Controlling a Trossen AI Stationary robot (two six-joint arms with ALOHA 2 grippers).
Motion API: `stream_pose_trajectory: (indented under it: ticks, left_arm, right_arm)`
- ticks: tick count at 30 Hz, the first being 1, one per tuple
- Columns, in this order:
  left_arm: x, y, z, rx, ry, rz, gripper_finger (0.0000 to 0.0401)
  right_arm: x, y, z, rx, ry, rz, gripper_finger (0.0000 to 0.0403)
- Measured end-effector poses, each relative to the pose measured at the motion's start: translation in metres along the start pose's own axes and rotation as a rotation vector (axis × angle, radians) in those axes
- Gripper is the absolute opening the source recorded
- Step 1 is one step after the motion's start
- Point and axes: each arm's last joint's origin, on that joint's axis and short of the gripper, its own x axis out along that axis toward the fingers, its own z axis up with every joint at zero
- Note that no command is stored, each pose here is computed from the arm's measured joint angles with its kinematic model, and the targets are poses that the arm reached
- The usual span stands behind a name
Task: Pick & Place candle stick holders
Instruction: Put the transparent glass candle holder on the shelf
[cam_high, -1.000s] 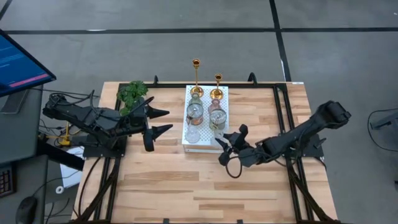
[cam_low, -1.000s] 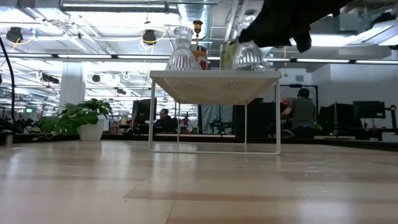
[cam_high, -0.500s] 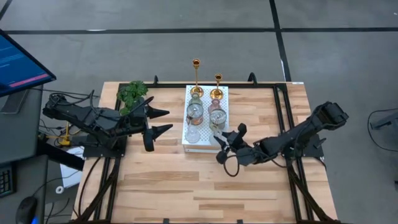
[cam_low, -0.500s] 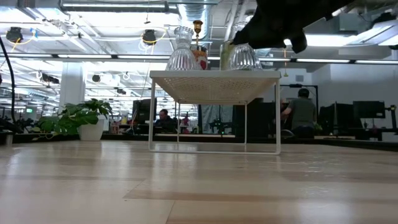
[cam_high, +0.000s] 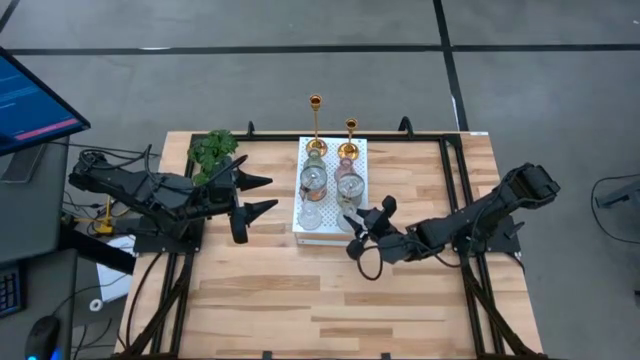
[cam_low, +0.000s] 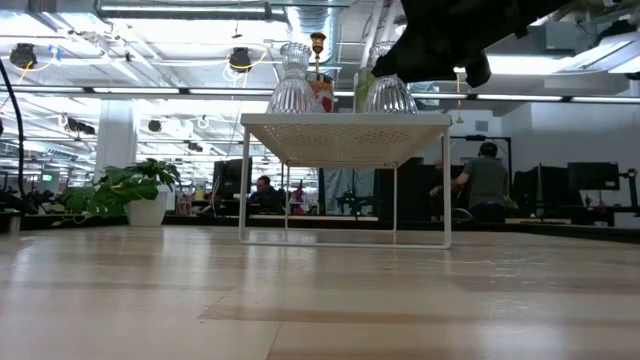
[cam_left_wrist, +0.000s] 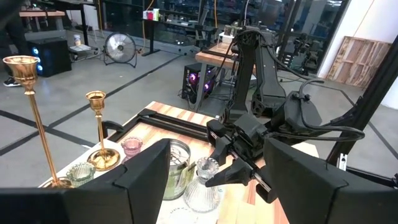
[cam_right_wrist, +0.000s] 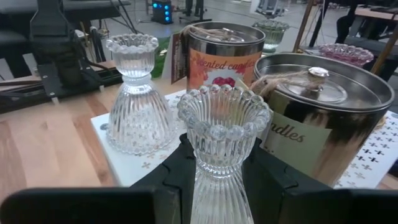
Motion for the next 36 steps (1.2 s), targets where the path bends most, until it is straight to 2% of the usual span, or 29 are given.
stream_pose_trajectory:
  ticks: [9,18,31,36]
  left_arm:
    - [0.0,0.0,0.0,0.0,0.0,0.0,0.026]
    - [0.0,0.0,0.0,0.0,0.0,0.0,0.026]
    - [0.0,0.0,0.0,-0.002,0.0,0.0,0.026]
    - [0.0,0.0,0.0,-0.002,0.001,-0.001,0.026]
  right_arm:
    - [0.002,-0.001,0.0,0.001,0.004,-0.002,0.0102]
    - [0.007,-0.005,0.001,0.001,0.013,-0.011,0.0155]
    - [0.002,-0.001,0.001,-0.002,0.025,0.041,0.0204]
    - [-0.003,0.005,0.01,-0.056,0.053,0.042,0.0226]
